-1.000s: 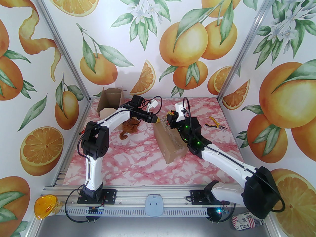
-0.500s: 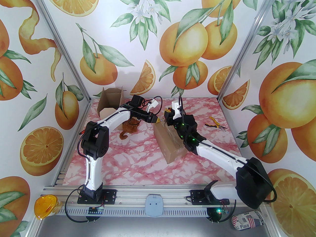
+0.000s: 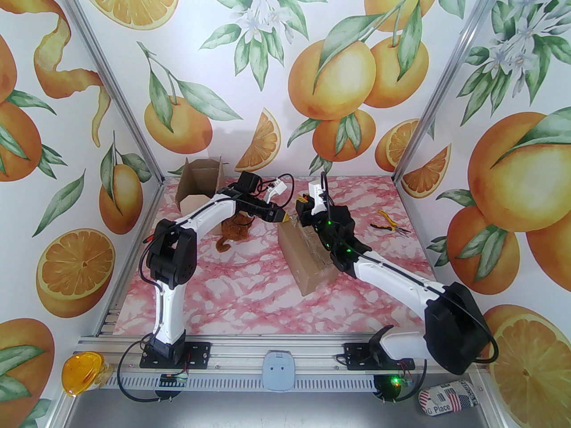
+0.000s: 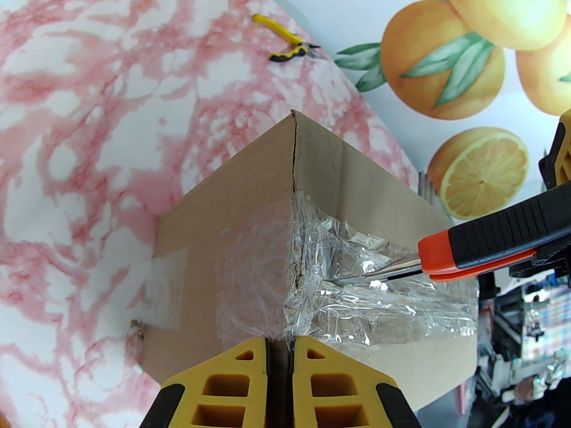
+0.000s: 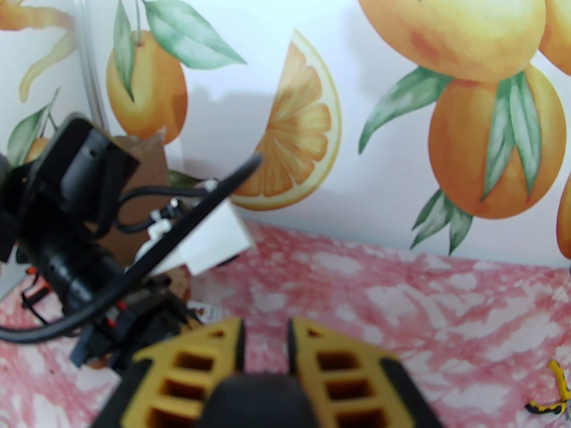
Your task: Unpack the express box
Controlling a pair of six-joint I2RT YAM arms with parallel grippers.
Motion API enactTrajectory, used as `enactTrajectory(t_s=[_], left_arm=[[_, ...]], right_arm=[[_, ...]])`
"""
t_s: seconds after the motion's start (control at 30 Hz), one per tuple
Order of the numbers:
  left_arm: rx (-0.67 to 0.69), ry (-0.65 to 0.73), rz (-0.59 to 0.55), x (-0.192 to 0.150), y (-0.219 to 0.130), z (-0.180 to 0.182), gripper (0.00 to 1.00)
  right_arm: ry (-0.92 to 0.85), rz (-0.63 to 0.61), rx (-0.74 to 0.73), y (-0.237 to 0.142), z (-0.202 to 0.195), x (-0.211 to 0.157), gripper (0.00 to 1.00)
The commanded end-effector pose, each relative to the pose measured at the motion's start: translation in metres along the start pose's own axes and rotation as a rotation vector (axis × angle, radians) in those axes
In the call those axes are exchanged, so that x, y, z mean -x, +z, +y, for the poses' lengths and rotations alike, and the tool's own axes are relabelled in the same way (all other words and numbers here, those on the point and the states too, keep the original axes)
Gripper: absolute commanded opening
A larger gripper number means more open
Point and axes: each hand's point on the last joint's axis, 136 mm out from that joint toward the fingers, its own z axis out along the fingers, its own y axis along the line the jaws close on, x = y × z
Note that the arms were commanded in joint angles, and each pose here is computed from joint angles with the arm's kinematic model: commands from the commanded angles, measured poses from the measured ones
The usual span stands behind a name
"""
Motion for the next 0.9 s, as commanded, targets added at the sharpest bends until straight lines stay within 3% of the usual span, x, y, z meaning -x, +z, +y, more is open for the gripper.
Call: enactTrajectory(t_s=[0.0,0.87], left_arm=[[0.186,-0.174,0.132,-0.050,0.017,0.052,0.07],[0.272,-0.218,0.128,-0.060,0.015,0.064,0.00]], right_arm=[[0.037,0.058,-0.031,-0.011,-0.006,-0.002,0.04],[0.101,0.197,-0.029,-0.051,-0.007,-0.026,0.04]])
